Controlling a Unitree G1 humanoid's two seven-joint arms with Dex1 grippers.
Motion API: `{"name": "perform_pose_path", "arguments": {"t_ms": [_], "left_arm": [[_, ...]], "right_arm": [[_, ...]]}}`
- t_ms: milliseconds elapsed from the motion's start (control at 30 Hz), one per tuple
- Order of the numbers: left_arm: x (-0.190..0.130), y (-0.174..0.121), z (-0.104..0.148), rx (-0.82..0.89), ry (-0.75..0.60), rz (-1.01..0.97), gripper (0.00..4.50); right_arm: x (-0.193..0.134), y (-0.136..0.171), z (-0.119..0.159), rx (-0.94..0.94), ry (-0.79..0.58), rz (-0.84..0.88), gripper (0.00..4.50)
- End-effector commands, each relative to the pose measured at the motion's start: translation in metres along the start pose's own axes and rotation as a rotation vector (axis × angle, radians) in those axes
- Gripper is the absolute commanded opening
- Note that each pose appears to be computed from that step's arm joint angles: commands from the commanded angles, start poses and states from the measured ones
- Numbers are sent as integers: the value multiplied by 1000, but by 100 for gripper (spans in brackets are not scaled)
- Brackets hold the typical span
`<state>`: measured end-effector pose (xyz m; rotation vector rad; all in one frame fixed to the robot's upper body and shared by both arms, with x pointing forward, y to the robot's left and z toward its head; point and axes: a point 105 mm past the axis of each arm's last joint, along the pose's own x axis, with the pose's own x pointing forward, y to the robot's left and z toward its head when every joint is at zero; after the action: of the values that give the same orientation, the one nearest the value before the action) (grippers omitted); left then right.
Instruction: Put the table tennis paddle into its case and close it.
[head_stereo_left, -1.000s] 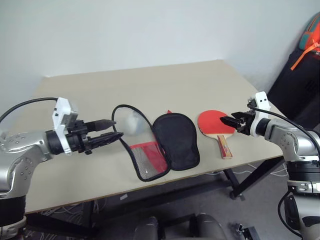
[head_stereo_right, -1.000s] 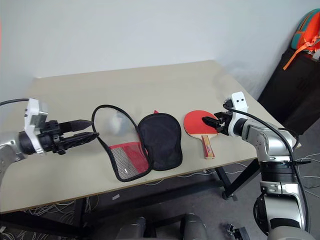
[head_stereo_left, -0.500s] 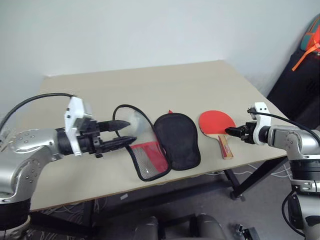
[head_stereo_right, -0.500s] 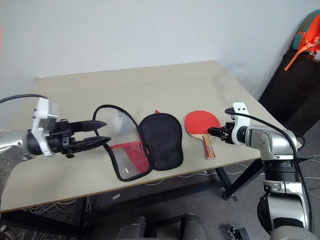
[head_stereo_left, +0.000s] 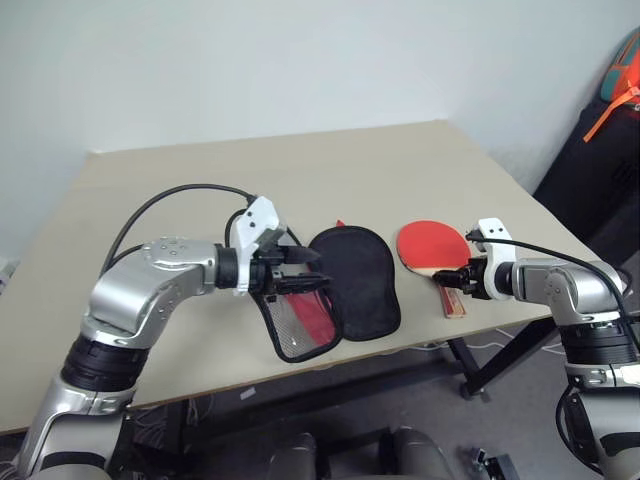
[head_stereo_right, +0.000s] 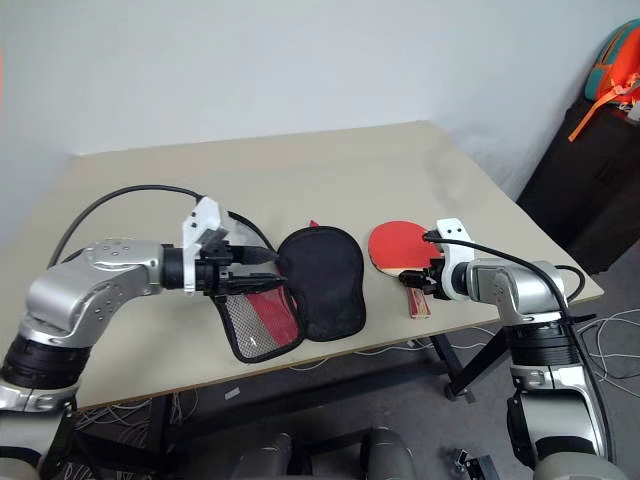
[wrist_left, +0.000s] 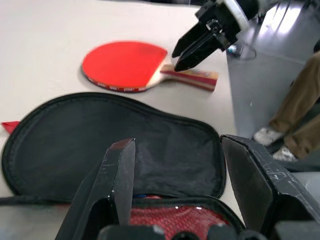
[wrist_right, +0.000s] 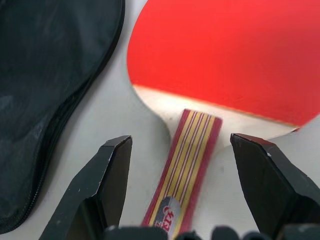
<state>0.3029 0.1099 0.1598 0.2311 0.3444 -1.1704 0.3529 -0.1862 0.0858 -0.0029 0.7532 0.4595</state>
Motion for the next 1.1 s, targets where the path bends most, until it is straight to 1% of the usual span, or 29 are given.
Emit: {"name": "perform_pose_path", "arguments": {"t_ms": [33, 167, 400, 533, 667, 767, 800, 900, 933, 967, 1033, 1100], "left_arm": [[3, 3, 10, 67, 2, 19, 288], [5, 3, 7, 80, 15, 15, 288], [4, 4, 3, 63, 28, 27, 288], [3, 3, 1, 61, 27, 27, 288], [4, 3, 0, 57, 25, 28, 288], [5, 3, -1, 52, 24, 28, 288], [5, 2, -1, 53, 24, 28, 288], [3, 2, 3, 58, 20, 23, 288], [1, 2, 5, 58, 19, 23, 288], [0, 3, 7, 57, 18, 24, 288], [-5, 5, 8, 49, 21, 32, 288], [-12, 6, 7, 45, 25, 48, 288]], "right_arm": [[-3, 2, 12, -38, -38, -19, 341], [-1, -3, 6, -37, -6, -45, 341], [7, 1, -3, 7, 43, -40, 341], [10, -4, -9, 63, 75, -76, 341], [11, -8, -13, 72, 88, -97, 341], [11, -8, -11, 69, 77, -100, 280], [12, -7, -10, 65, 71, -99, 252], [14, -6, -8, 52, 62, -104, 149], [14, -6, -7, 47, 60, -108, 128], [14, -6, -7, 45, 58, -111, 119], [14, -7, -4, 39, 44, -115, 118], [12, -10, 4, 27, 0, -133, 118]]}}
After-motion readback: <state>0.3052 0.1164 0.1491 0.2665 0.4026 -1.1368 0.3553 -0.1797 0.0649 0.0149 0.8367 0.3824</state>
